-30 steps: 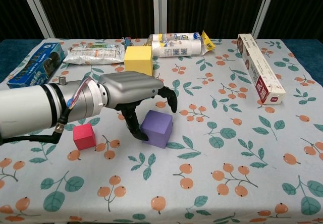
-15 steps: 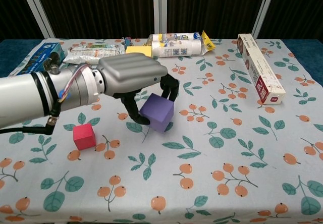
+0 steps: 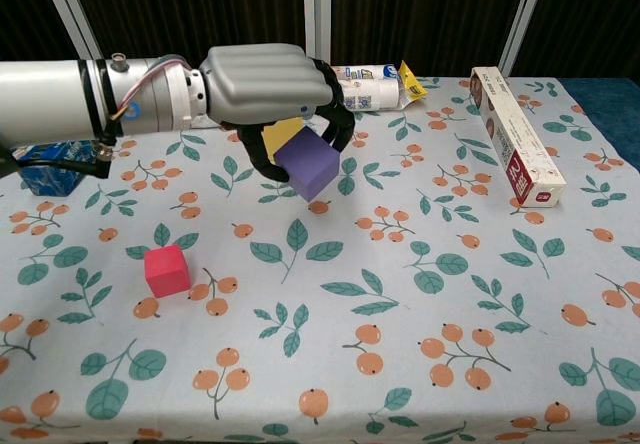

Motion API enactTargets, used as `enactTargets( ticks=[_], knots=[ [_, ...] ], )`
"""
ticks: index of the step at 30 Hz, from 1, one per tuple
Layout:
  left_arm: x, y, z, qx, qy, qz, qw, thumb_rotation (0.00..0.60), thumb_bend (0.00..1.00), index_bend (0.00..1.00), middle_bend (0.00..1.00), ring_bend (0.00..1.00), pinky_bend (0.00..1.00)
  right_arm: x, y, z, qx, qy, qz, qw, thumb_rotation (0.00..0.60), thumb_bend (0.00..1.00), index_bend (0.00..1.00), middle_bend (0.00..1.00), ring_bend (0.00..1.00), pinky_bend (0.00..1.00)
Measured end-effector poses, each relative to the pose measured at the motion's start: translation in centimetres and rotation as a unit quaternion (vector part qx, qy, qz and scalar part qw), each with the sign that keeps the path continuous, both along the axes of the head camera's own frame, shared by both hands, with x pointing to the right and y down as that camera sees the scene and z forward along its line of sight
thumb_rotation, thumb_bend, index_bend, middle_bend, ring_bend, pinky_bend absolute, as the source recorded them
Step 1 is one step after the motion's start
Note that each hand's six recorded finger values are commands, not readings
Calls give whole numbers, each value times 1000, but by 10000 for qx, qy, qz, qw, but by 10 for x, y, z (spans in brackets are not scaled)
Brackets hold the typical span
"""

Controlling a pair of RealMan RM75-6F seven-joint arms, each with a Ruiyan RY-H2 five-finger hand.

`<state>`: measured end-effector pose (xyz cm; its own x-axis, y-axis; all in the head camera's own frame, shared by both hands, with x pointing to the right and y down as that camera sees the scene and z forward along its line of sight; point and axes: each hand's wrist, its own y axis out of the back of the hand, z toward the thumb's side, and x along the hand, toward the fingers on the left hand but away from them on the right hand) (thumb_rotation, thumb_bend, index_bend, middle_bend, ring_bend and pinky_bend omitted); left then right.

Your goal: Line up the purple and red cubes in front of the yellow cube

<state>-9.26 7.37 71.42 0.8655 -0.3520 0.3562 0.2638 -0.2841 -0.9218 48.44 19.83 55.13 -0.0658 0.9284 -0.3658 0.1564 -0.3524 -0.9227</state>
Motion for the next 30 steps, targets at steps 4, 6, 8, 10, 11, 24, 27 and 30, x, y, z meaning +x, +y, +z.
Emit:
enactTargets(
  ticks=[4,6,8,10,11,24,27,30],
  knots=[
    [1,-9,9,-48,-99,29,9999,600,259,525,531,291,215,2,1,0,-5,14,35,10000,600,294,105,163,135,238],
    [2,-9,15,-102,-169,41,9998,600,259,520,526,287,212,2,1,0,-9,12,41,10000,600,294,105,163,135,238],
    [3,-8,19,-152,-198,36,9997,600,259,519,523,287,212,2,1,0,-10,5,47,10000,600,294,105,163,135,238],
    [3,-7,23,-178,-212,19,9996,600,258,509,498,270,212,3,2,1,-12,7,55,10000,600,294,105,163,135,238],
    [3,-7,24,-185,-220,8,9996,600,258,503,484,260,212,3,2,1,-11,8,58,10000,600,294,104,163,135,238],
    [-5,-15,31,-178,-268,-318,9990,600,244,344,216,149,206,4,4,-2,27,20,77,10000,600,295,99,166,135,238],
    [-7,-17,26,-126,-180,-367,9991,600,241,337,214,150,205,3,4,-1,25,-9,58,10000,600,295,99,166,135,238],
    [-9,-18,19,-141,-47,-487,9987,600,221,335,214,149,206,3,4,-2,36,-11,48,10000,600,294,98,165,134,238]
  ],
)
